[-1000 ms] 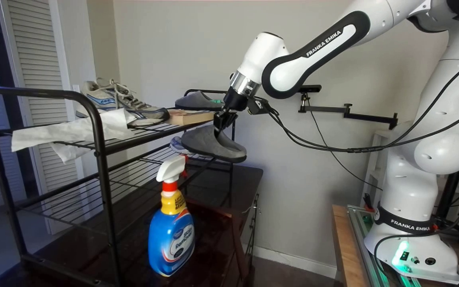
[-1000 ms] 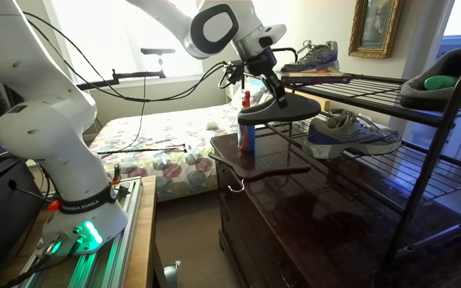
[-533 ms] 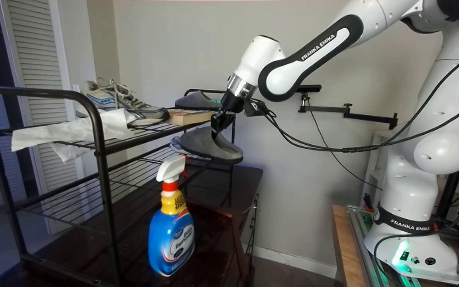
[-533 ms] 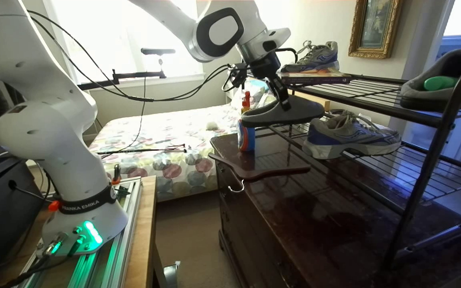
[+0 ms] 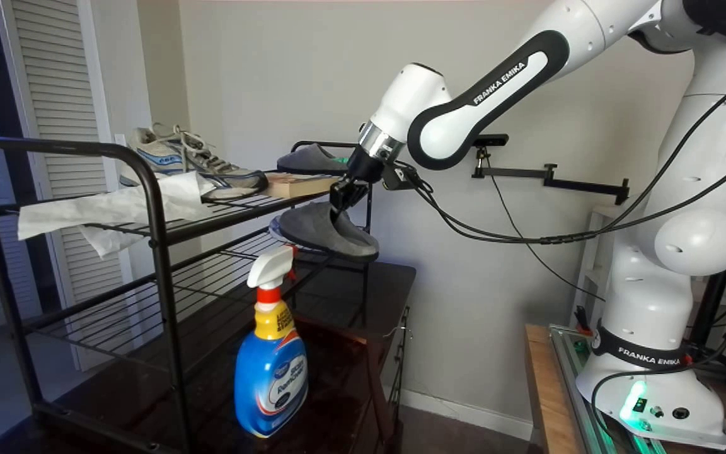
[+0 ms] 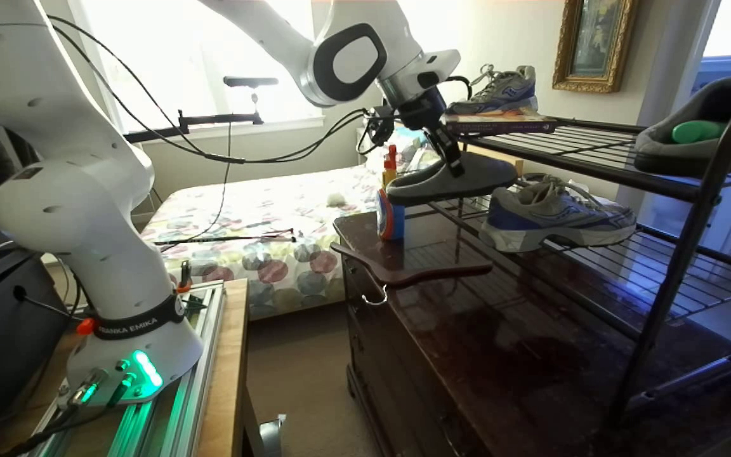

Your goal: Put the house shoe on the second shelf

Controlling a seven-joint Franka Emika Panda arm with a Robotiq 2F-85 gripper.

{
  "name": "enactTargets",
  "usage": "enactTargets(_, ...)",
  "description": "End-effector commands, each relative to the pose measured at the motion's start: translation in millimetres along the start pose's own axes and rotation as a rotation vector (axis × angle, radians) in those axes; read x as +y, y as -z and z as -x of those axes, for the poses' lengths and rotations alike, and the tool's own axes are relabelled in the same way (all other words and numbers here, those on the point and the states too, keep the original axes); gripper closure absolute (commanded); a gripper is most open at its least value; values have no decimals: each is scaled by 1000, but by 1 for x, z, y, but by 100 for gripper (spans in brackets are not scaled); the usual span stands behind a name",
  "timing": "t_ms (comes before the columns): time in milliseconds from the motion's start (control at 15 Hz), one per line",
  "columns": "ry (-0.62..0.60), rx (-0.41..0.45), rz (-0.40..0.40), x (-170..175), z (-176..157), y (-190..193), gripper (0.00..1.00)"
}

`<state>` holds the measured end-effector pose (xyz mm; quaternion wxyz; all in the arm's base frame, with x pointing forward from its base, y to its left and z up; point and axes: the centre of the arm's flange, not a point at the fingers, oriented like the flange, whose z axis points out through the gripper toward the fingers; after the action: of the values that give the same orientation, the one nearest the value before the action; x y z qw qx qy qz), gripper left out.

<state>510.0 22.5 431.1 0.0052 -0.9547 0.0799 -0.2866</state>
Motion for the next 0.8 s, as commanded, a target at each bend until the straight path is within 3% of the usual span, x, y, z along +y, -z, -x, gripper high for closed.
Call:
enactTargets(0,-16,23,-18,-4,-4,-17,99)
enactTargets(733,-93,83,-47,-9,-15,-46,99)
